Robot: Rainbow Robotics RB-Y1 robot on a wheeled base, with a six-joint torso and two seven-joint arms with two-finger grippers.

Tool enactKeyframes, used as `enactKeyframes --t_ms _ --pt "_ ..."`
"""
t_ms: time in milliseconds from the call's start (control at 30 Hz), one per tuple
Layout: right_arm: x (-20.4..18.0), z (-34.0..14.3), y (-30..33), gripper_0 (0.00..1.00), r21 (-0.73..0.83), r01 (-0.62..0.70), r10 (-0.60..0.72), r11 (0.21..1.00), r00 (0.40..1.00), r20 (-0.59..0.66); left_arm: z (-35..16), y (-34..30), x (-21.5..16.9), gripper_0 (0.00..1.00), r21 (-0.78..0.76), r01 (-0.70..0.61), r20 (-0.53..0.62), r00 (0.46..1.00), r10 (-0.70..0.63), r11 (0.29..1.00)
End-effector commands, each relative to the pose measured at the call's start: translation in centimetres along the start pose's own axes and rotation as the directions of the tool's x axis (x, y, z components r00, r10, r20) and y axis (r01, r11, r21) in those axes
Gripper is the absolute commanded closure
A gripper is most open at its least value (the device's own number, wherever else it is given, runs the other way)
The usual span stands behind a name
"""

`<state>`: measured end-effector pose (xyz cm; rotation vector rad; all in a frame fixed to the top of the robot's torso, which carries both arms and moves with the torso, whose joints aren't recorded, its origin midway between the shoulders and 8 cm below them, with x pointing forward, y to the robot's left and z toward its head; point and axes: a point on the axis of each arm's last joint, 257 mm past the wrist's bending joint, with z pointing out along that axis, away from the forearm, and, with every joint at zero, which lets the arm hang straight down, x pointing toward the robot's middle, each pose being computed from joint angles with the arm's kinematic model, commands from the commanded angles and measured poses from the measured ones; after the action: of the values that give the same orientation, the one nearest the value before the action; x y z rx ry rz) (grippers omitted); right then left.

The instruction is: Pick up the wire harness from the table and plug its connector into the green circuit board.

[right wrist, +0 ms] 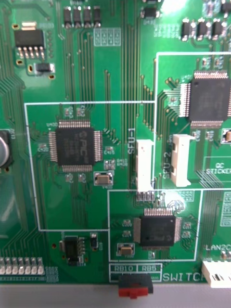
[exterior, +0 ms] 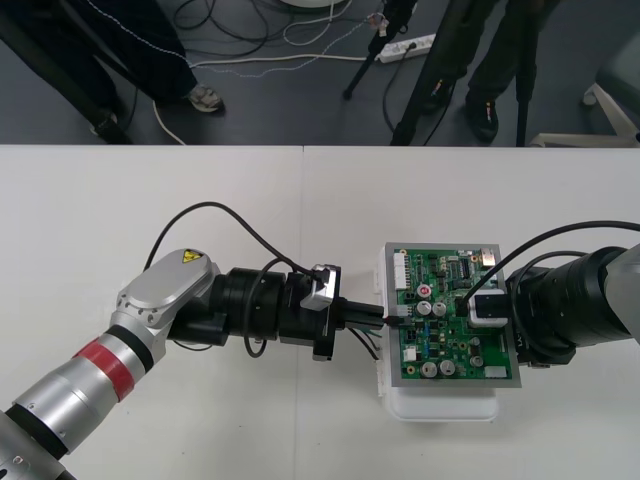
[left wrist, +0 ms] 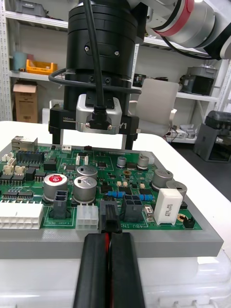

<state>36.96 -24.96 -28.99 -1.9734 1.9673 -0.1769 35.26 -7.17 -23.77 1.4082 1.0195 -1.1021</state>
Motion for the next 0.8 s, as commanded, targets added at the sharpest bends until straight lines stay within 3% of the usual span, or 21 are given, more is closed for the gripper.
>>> enactKeyframes --t_ms 33,433,800 --pt "-1.0 -0.7 -0.9 0.00 0.018 0.012 -0.012 1.000 1.000 0.008 0.3 0.7 -2.0 0.00 0.017 0.009 0.012 1.000 -0.009 1.000" --pt "-0.6 -1.0 -1.3 0.00 0.028 0.013 -0.013 1.000 1.000 0.003 -3.1 1.0 -1.5 0.00 -0.008 0.047 0.002 0.999 -0.047 0.999" --pt "3.8 -3.3 -2.5 0.00 0.054 -0.001 0.005 0.999 0.998 -0.063 -7.4 1.9 -1.2 0.00 -0.069 0.032 -0.035 0.999 -0.034 0.997"
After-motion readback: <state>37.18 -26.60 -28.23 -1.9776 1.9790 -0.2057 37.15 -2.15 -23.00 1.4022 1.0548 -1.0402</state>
